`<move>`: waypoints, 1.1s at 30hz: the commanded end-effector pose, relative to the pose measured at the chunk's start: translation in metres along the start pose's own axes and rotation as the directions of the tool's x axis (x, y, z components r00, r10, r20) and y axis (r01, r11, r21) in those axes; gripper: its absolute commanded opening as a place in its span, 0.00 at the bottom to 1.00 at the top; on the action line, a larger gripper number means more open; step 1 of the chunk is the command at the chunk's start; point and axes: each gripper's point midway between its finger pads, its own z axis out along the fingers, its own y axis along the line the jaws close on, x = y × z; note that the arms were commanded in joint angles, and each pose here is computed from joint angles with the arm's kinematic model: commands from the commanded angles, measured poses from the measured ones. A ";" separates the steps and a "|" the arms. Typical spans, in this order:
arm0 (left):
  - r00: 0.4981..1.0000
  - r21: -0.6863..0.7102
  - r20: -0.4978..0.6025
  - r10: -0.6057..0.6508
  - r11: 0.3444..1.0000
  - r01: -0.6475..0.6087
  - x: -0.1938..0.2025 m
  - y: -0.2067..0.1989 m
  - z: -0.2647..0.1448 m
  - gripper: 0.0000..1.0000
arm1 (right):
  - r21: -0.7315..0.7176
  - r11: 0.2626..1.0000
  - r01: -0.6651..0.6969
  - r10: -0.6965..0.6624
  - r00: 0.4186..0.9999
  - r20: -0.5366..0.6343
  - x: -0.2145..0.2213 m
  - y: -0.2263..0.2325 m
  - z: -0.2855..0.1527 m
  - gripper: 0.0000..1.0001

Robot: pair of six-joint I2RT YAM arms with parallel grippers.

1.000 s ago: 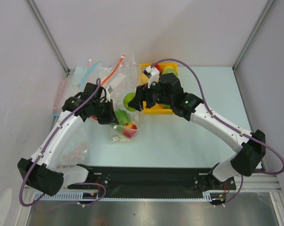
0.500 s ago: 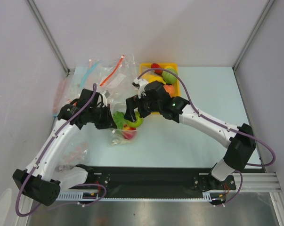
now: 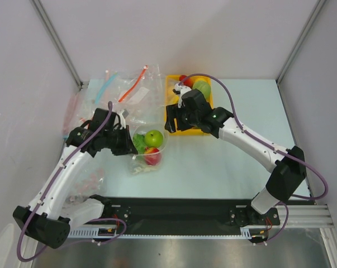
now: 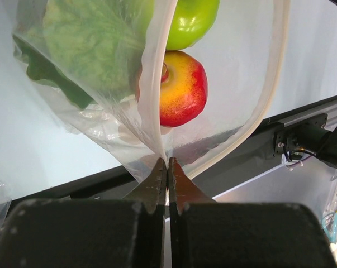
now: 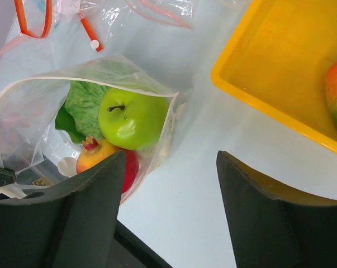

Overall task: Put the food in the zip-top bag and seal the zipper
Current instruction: Place the fake fruit in the zipper food storage bag, then adjust the zipper food storage bag at the center of the board.

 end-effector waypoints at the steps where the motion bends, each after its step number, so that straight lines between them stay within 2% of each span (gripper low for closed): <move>1: 0.999 0.024 0.040 0.012 1.000 -0.013 -0.004 -0.006 -0.005 0.00 | -0.031 0.999 -0.008 0.009 1.000 0.027 -0.012 0.013 -0.014 0.70; 5: 0.999 0.020 0.040 0.015 1.000 -0.016 -0.003 -0.005 -0.005 0.00 | -0.058 0.998 -0.037 0.037 0.999 -0.010 -0.003 0.017 -0.001 0.59; 7: 0.999 0.024 0.041 0.017 1.000 -0.018 -0.003 -0.005 -0.006 0.00 | -0.062 0.997 -0.049 0.047 0.998 -0.038 0.003 0.017 0.008 0.57; 11: 0.999 0.028 0.046 0.023 0.999 -0.025 -0.002 -0.005 -0.007 0.00 | -0.063 0.996 -0.064 0.060 0.996 -0.069 0.009 0.019 0.022 0.38; 13: 0.998 0.035 0.047 0.029 0.999 -0.031 -0.003 -0.006 -0.007 0.00 | -0.056 0.996 -0.068 0.063 0.994 -0.085 0.013 0.019 0.027 0.38; 14: 0.998 0.039 0.046 0.032 0.999 -0.034 -0.002 -0.007 -0.007 0.00 | -0.050 0.996 -0.069 0.064 0.995 -0.079 0.011 0.020 0.028 0.35; 16: 0.998 0.057 0.053 0.046 0.997 -0.049 -0.004 -0.011 -0.009 0.01 | -0.028 0.997 -0.069 0.067 0.994 -0.084 0.012 0.017 0.026 0.24; 17: 0.997 0.063 0.056 0.052 0.996 -0.055 -0.005 -0.012 -0.009 0.00 | 0.004 0.997 -0.074 0.074 0.995 -0.073 0.010 0.012 0.025 0.11; 19: 0.994 0.100 0.064 0.084 0.991 -0.090 -0.007 -0.020 -0.013 0.00 | 0.041 0.996 -0.073 0.075 0.996 -0.052 0.003 0.006 0.010 0.00; 22: 0.988 0.131 0.074 0.135 0.981 -0.144 -0.012 -0.029 -0.012 0.00 | 0.134 0.987 -0.090 0.089 0.996 0.012 -0.003 -0.010 -0.009 0.00; 25: 0.983 0.168 0.080 0.165 0.970 -0.176 -0.014 -0.039 -0.013 0.01 | 0.188 0.978 -0.095 0.077 0.992 0.101 -0.014 -0.014 -0.047 0.00; 33: 0.963 0.269 0.152 0.220 0.929 -0.255 -0.022 -0.062 -0.022 0.01 | 0.255 0.963 -0.093 0.050 0.984 0.171 -0.002 -0.010 -0.101 0.00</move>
